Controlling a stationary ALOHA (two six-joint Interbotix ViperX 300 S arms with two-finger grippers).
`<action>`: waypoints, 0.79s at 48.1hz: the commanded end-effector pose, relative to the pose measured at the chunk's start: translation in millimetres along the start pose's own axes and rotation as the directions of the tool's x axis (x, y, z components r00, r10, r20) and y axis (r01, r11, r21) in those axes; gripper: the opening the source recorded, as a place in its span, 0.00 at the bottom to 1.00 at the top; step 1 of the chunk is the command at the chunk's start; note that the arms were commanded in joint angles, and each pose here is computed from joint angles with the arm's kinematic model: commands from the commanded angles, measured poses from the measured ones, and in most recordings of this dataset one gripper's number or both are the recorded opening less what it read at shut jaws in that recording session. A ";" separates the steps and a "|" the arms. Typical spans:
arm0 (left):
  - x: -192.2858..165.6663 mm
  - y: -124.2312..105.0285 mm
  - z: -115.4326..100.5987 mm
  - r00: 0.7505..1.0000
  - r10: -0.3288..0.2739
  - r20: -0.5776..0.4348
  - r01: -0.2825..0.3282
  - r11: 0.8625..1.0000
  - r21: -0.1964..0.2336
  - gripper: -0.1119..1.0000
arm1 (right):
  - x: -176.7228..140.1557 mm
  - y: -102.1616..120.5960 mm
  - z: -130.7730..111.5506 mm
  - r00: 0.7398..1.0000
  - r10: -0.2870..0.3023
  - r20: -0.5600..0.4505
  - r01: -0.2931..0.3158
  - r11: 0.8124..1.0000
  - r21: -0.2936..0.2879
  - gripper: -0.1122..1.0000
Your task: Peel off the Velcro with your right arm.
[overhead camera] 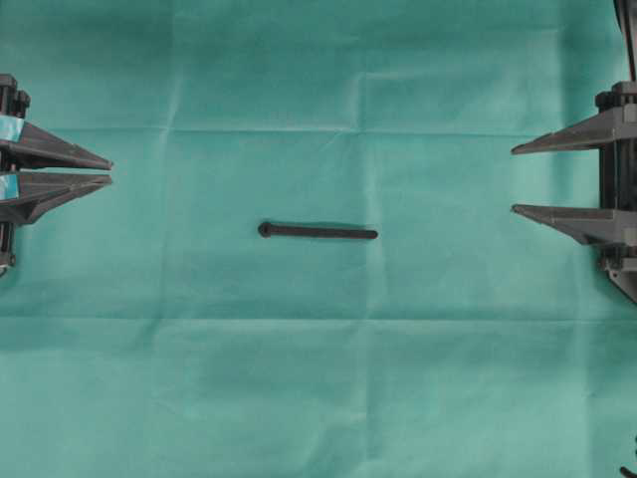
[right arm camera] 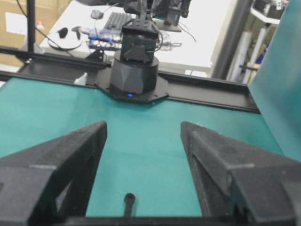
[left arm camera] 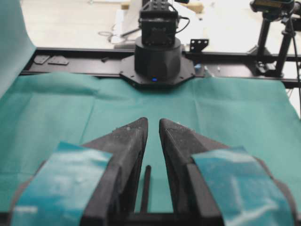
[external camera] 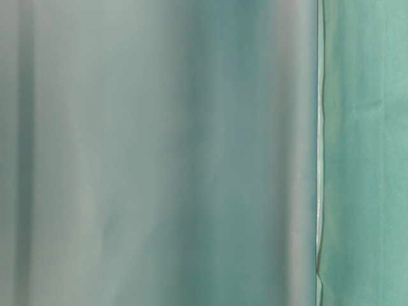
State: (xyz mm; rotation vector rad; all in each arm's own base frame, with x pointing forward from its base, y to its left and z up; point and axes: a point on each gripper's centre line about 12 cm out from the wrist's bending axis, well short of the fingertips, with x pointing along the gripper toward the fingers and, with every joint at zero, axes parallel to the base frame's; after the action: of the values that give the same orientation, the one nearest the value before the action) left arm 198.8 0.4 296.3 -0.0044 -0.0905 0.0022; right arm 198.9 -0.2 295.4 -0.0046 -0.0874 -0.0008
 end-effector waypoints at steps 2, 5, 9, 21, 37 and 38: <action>1.2 -1.2 0.1 1.000 -0.003 0.026 0.004 1.000 -0.020 0.32 | 0.1 -1.1 -3.3 1.000 -0.006 -0.009 0.006 1.000 0.012 0.32; 1.3 -1.1 -0.1 0.999 -0.003 0.043 0.004 1.000 -0.020 0.21 | -0.4 -2.0 -8.3 1.000 -0.010 -0.023 0.011 1.000 0.019 0.21; 1.7 -1.0 -3.6 0.999 -0.003 0.047 0.004 1.000 -0.020 0.11 | -1.3 -4.7 -13.9 0.999 -0.024 -0.038 0.025 0.999 0.035 0.09; 10.0 -0.7 -19.1 1.000 -0.001 -0.009 0.000 1.000 -0.022 0.10 | -4.5 -6.3 -27.0 0.997 -0.033 -0.071 0.036 0.998 0.051 0.24; 20.4 0.7 -25.2 1.000 0.007 -0.011 -0.007 1.000 -0.021 0.45 | -5.7 -6.2 -31.9 0.996 -0.032 -0.081 0.036 0.998 0.049 0.55; 20.6 1.1 -25.5 1.000 0.008 -0.012 -0.009 1.000 -0.021 0.51 | -5.7 -6.2 -30.7 0.997 -0.032 -0.077 0.036 0.998 0.048 0.55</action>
State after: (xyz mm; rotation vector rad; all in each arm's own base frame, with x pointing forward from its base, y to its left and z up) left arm 218.2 0.0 264.2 -0.0260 -0.0491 0.0029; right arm 194.0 -6.2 259.4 0.0462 0.0039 -0.0319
